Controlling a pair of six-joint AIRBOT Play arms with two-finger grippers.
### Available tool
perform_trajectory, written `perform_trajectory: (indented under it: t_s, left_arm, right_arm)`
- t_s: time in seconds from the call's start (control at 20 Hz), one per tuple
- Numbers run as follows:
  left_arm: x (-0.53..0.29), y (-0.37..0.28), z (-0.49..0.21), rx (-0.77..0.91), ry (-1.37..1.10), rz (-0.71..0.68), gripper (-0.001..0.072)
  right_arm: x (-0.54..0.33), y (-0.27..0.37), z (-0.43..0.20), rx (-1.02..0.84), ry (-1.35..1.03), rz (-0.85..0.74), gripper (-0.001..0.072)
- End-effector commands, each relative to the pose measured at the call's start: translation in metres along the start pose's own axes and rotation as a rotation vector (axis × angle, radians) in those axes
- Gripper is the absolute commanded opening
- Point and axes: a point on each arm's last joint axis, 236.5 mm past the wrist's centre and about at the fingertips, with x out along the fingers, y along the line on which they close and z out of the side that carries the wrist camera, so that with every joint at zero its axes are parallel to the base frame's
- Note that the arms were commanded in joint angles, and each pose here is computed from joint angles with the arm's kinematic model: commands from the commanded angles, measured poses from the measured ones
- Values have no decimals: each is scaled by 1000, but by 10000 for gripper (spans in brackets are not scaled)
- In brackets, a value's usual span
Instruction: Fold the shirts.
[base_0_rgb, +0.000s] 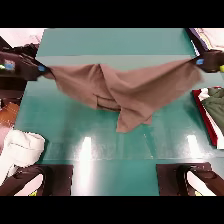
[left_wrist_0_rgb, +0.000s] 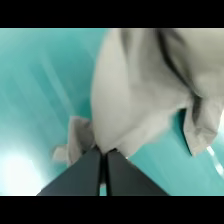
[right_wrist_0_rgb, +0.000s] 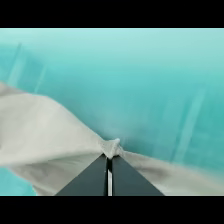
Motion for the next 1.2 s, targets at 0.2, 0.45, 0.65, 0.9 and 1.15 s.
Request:
perform_trajectory:
  t_s: [0.2, 0.45, 0.65, 0.9, 1.15]
  left_arm:
    - [-125, -50, 97, 207, -320, 78, 30]
    - [-206, -111, 130, 346, -544, 43, 30]
    - [-143, -58, 106, 241, -371, 94, 30]
    - [22, 9, -21, -42, 96, -27, 30]
    - [118, 35, -153, -268, 400, -84, 31]
  right_arm:
    - [-106, 16, 57, -78, -265, -82, 13]
    - [-160, 22, 100, -79, -388, -133, 12]
    - [-99, 4, 91, -4, -158, -84, 12]
    - [75, -19, 9, 110, 315, 24, 14]
    - [204, -42, -43, 195, 444, 30, 14]
